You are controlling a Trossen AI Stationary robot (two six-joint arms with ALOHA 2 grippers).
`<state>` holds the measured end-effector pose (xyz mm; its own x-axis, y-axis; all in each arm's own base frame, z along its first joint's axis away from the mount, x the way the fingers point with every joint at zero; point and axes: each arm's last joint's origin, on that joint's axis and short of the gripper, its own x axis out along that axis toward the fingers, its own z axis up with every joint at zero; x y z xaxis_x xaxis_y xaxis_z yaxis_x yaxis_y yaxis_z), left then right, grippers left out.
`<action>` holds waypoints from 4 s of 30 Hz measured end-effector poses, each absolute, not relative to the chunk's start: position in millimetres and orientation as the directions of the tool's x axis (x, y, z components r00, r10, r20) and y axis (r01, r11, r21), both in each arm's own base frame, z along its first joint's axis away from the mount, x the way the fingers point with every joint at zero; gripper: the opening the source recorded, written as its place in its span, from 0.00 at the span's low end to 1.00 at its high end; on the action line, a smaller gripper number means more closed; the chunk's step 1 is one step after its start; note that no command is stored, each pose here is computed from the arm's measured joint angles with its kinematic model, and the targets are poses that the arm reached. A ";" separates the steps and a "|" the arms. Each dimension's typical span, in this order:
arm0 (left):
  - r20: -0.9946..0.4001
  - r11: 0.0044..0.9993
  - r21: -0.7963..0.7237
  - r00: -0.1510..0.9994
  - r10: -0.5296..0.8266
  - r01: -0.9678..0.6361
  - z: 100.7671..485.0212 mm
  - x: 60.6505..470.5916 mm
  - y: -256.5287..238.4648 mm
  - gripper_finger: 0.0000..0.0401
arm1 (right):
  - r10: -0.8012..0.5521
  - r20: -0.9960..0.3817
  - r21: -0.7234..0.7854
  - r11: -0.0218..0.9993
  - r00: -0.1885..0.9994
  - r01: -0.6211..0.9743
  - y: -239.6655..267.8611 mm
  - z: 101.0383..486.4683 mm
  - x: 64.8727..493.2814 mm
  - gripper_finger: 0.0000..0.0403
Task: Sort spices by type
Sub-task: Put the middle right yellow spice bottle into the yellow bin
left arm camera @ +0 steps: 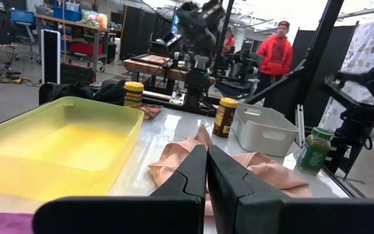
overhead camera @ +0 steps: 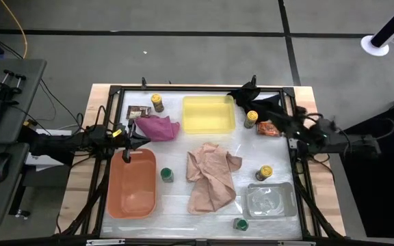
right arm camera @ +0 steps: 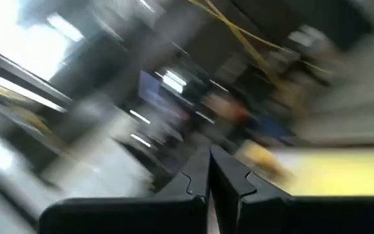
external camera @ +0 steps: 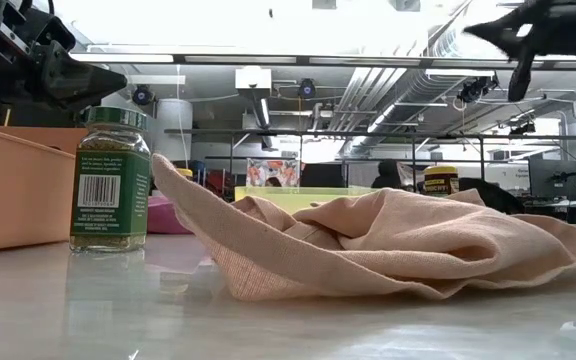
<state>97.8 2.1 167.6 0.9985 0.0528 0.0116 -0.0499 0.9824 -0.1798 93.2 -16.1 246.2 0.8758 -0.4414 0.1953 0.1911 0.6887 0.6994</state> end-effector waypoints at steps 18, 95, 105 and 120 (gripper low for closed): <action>0.012 0.982 -0.180 0.999 0.053 -0.050 167.7 97.7 2.1 0.00 | -0.386 -0.801 0.202 0.545 0.458 0.814 -96.4 276.9 186.5 0.62; 0.012 0.982 -0.180 0.999 0.053 -0.050 167.7 97.8 2.1 0.00 | -0.215 -0.951 -0.023 0.763 0.220 0.646 -172.5 315.2 323.3 0.52; 0.012 0.982 -0.180 0.999 0.053 -0.050 167.6 97.8 2.1 0.00 | -0.244 -0.969 -0.225 0.820 -0.035 0.527 -191.8 254.7 373.9 0.52; 0.012 0.982 -0.180 0.999 0.053 -0.050 167.6 97.8 2.1 0.00 | -0.150 -0.989 -0.118 0.733 -0.010 0.670 -232.1 237.4 362.0 0.52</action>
<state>97.8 2.1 167.6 0.9985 0.0527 0.0116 -0.0497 0.9824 -0.1798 362.0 -232.1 237.4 -0.0098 -0.1503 -0.9886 0.6703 0.7326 -0.1180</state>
